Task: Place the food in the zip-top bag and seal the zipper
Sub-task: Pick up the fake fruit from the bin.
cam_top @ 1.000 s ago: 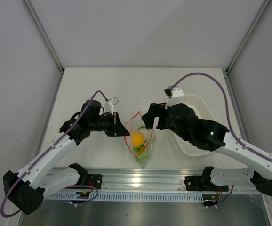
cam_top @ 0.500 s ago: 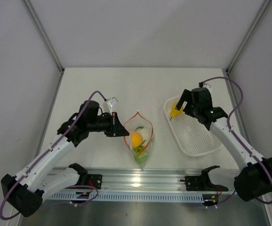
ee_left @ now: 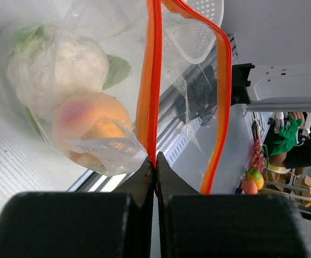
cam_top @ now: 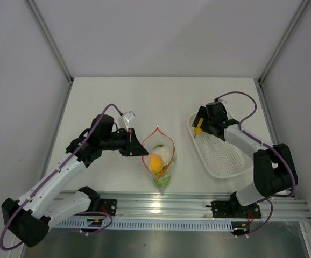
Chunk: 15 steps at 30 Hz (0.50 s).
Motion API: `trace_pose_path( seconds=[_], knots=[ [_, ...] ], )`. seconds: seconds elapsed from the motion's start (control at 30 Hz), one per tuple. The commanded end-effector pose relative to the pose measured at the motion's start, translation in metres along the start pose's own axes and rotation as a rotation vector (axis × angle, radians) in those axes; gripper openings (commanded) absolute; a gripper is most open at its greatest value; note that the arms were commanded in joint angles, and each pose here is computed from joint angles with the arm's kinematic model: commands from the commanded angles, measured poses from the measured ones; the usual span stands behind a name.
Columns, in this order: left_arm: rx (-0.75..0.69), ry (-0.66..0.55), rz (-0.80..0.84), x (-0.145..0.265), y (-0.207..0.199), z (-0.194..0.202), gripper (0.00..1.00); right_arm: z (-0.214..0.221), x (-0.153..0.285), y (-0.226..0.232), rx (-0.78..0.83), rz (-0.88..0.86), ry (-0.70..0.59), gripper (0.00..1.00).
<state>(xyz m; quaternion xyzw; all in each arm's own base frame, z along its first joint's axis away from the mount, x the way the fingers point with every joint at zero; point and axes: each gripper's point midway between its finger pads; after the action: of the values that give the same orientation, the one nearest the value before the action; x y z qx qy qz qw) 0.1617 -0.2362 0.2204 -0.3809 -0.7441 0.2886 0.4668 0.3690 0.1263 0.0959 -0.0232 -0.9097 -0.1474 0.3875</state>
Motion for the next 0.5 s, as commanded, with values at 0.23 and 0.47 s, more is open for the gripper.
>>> trace_pose_path(
  seconds=[0.23, 0.47],
  knots=[
    [-0.005, -0.007, 0.044, 0.001, -0.008, -0.003, 0.01, -0.018, -0.035, -0.005, -0.041, 0.045, -0.111, 0.86],
    [-0.001, -0.011, 0.052, 0.001, -0.010, -0.003, 0.01, -0.013, -0.054, -0.014, -0.034, 0.085, -0.115, 0.74]
  ],
)
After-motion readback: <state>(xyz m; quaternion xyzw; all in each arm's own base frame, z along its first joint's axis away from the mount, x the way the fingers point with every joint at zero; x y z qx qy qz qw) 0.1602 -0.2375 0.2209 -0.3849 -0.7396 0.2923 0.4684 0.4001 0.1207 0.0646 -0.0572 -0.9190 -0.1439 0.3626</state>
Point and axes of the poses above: each gripper's point midway between its finger pads, its own x axis back along the fingers, its own y axis along the line the jaws close on, z = x × y, and after that the axes turned 6 degrees about x, right-handed
